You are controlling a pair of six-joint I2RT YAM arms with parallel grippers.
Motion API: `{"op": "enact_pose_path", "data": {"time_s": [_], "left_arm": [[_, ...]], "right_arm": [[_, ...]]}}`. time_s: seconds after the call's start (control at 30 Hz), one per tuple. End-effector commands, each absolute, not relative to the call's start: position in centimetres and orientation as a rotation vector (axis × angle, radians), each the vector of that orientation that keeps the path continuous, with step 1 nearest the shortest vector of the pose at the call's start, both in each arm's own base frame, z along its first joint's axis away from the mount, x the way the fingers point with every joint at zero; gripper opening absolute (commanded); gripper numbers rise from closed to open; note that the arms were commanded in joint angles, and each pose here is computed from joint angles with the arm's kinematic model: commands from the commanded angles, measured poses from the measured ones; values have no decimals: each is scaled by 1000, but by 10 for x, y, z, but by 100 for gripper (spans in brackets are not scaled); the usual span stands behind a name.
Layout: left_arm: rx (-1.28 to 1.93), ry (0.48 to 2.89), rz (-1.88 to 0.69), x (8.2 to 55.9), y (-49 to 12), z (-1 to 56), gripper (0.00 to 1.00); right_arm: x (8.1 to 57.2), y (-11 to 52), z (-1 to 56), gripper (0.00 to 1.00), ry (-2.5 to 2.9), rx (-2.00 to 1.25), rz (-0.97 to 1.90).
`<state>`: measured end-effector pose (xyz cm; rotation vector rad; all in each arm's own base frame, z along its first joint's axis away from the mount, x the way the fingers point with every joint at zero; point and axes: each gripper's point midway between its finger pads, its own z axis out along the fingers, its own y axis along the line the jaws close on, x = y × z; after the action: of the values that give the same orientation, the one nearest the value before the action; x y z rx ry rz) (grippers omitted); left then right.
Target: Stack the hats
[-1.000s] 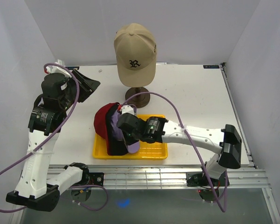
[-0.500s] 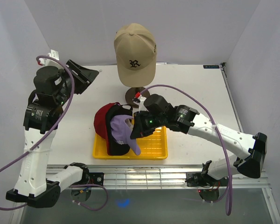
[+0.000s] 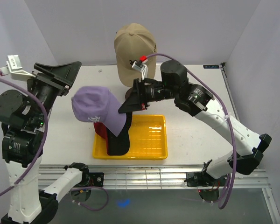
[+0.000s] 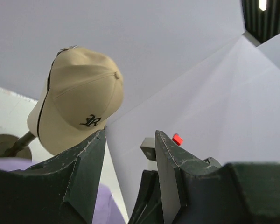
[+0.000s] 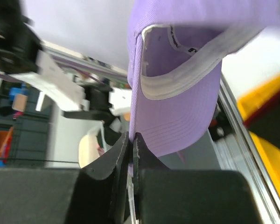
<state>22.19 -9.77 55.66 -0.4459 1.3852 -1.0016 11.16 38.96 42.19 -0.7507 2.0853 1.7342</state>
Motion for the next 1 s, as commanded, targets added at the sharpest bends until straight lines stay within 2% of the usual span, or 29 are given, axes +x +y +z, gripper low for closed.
{"op": "enact_pose_path", "data": {"time_s": [0.0, 0.07, 0.1, 0.17, 0.33, 0.6, 0.73, 0.93, 0.97], "left_arm": [[-418, 1251, -1022, 199, -88, 596, 57], [-420, 1249, -1026, 198, -88, 596, 57], [-424, 1250, -1030, 199, -88, 596, 57], [-425, 1250, -1042, 198, -89, 595, 57], [-420, 1235, -1059, 194, -90, 595, 57], [-440, 1278, -1049, 205, -92, 582, 57], [-431, 1296, -1071, 232, -103, 577, 68], [-330, 1274, -1211, 275, -137, 596, 74], [-332, 1281, -1220, 287, -141, 595, 82]], "right_arm": [[115, 384, 505, 8, 1755, -787, 1972], [129, 382, 531, 8, 1696, -717, 2075], [130, 377, 562, 8, 1521, -736, 2111], [150, 380, 578, 8, 1487, -646, 2207], [187, 365, 648, 8, 1164, -528, 2261], [251, 350, 681, 8, 977, -267, 2260], [270, 336, 684, 8, 913, -174, 2251], [285, 321, 693, 8, 851, -129, 2287], [287, 320, 693, 8, 851, -122, 2298]]}}
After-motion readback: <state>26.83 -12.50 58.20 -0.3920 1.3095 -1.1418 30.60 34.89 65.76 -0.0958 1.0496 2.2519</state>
